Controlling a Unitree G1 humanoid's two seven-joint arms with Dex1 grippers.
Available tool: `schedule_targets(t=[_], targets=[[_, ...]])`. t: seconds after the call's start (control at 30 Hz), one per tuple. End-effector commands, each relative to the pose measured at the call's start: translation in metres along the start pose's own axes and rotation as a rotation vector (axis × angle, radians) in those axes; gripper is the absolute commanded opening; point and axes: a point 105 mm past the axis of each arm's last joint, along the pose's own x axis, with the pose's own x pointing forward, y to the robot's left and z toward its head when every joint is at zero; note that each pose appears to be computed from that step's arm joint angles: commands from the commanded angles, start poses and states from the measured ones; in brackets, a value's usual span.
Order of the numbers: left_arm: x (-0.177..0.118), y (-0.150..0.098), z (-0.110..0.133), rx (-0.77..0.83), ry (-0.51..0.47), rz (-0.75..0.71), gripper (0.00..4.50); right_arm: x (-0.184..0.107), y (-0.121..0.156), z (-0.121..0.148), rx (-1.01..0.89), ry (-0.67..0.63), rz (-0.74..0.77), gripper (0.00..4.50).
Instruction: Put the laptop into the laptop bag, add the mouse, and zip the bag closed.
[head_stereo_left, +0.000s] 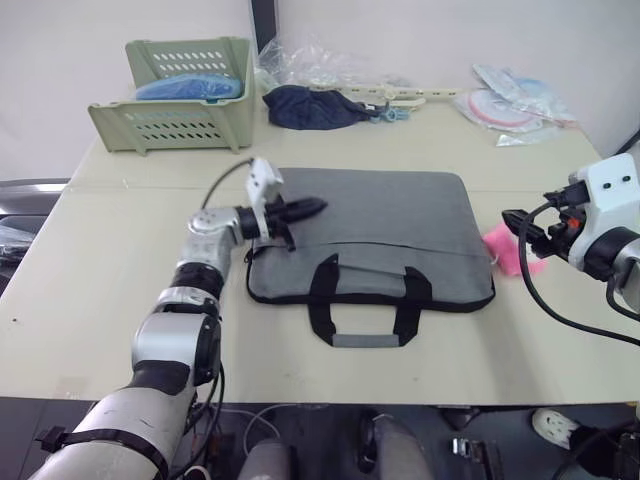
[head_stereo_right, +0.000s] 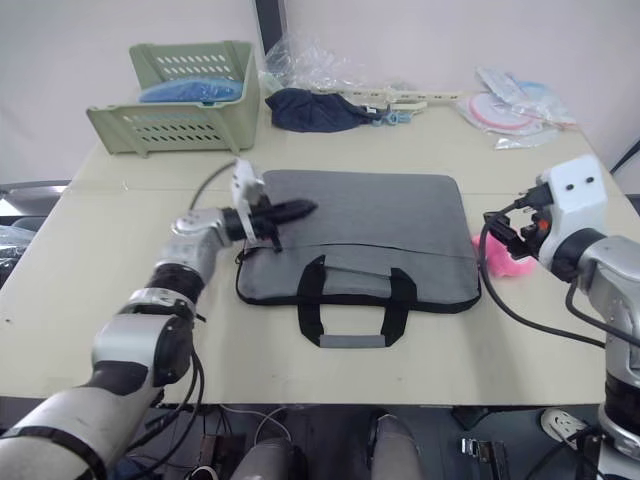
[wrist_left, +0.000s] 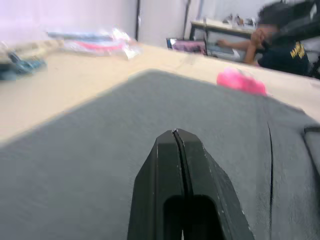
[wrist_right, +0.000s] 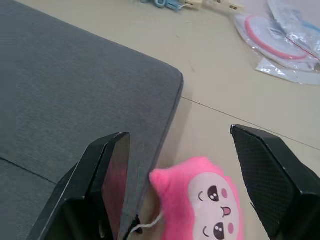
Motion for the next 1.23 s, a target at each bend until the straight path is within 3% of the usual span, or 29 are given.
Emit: schedule_targets(t=[0.03,0.23,0.3,0.37,0.53,0.67,0.77,1.03,1.23], targets=[[-0.027,0.011,0.07,0.107,-0.122,0.076,0.53,-0.011,0.011,0.021,-0.042,-0.05,0.058,3.62],[-0.068,0.007,0.097,0.128,-0.069,0.166,2.69,-0.02,0.017,0.028,-0.06,-0.033,0.144,3.62],[-0.085,0.004,0.101,0.128,-0.027,0.191,3.68,-0.024,0.01,0.028,-0.07,-0.016,0.157,3.62],[-0.107,0.0,0.094,0.108,0.071,0.213,4.39,-0.031,0.002,0.031,-0.08,-0.003,0.184,3.62],[-0.135,-0.013,0.087,0.065,0.192,0.235,4.39,-0.043,-0.006,0.034,-0.104,0.031,0.256,3.62],[-0.153,-0.045,0.096,-0.063,0.257,0.15,4.39,-0.055,0.001,0.037,-0.127,0.065,0.376,3.62],[-0.167,-0.056,0.11,-0.102,0.245,0.147,4.39,-0.06,-0.002,0.045,-0.148,0.068,0.411,3.62],[-0.19,-0.062,0.122,-0.104,0.291,0.185,4.39,-0.064,-0.016,0.067,-0.205,0.034,0.43,3.62],[-0.188,-0.054,0.121,-0.084,0.28,0.195,4.39,-0.063,-0.009,0.065,-0.223,0.048,0.463,3.62]])
